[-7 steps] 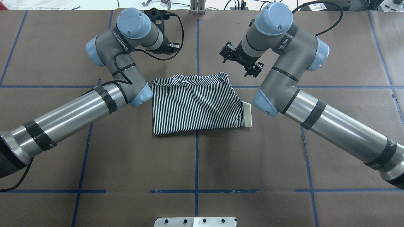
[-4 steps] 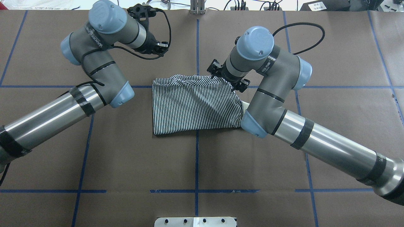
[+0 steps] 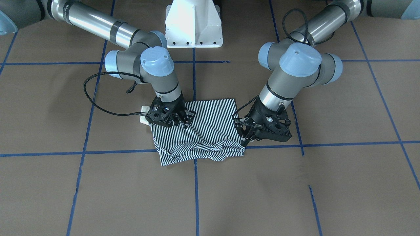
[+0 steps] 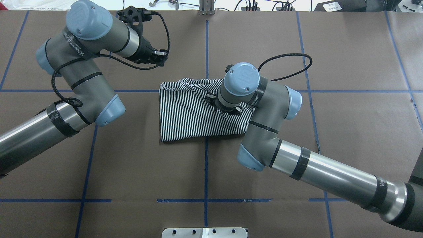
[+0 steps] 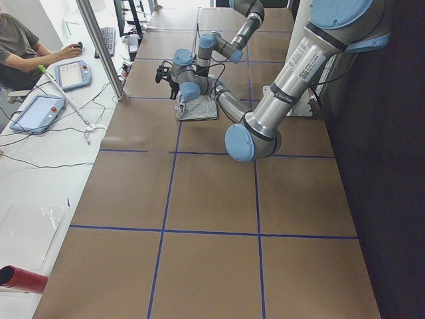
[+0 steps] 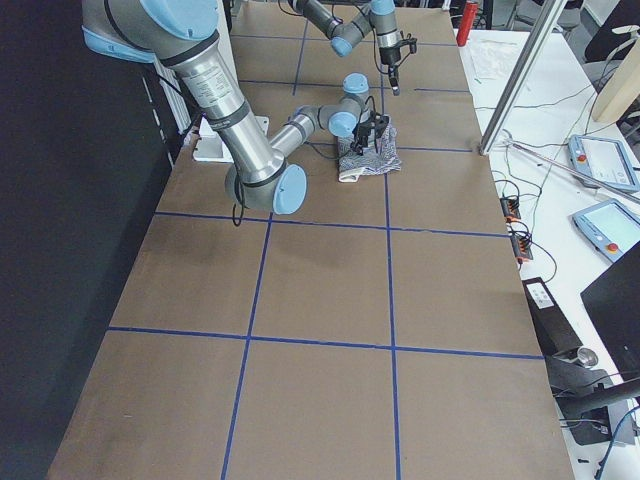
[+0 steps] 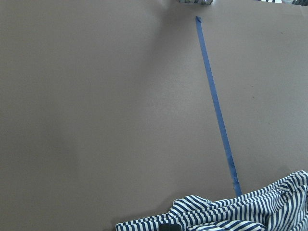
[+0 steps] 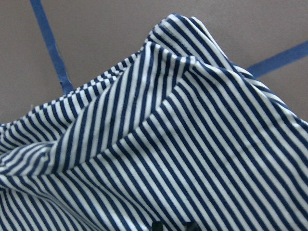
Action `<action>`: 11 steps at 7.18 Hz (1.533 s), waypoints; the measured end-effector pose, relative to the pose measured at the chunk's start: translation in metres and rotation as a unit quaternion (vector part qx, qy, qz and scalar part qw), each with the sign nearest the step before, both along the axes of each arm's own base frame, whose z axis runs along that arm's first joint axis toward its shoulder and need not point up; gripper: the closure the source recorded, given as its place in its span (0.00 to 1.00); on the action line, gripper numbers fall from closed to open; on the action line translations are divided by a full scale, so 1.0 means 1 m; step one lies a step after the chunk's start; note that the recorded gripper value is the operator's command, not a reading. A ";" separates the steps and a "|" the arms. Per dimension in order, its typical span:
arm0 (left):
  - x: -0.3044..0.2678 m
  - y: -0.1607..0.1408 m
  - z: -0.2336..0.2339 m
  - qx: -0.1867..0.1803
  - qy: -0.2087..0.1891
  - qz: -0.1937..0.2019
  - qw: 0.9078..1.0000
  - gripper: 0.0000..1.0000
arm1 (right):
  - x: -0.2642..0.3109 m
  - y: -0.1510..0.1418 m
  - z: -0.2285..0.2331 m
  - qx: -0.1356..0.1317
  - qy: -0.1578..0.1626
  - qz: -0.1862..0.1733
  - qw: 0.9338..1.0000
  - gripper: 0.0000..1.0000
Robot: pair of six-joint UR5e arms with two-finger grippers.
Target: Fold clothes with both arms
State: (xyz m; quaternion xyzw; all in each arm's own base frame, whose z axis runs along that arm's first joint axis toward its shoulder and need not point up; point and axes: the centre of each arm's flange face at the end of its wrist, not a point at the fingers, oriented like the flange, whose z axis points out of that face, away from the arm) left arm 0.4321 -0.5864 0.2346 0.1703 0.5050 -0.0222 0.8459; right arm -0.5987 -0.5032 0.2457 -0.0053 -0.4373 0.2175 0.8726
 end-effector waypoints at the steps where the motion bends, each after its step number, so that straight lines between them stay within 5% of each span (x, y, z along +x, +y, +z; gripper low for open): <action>1: -0.001 0.002 0.000 -0.004 0.001 -0.001 1.000 1.00 | -0.007 -0.020 -0.006 0.002 0.010 0.003 1.000 1.00; 5: 0.024 0.025 0.016 -0.032 0.001 0.003 0.999 1.00 | 0.009 -0.108 -0.015 0.015 0.042 0.022 0.999 1.00; 8: 0.085 0.085 0.012 -0.071 0.012 0.010 0.997 1.00 | 0.082 -0.183 -0.015 0.012 0.035 0.034 0.999 1.00; 11: 0.128 0.097 0.024 -0.076 -0.012 0.012 0.997 1.00 | 0.144 -0.185 0.018 0.004 0.010 0.017 1.000 1.00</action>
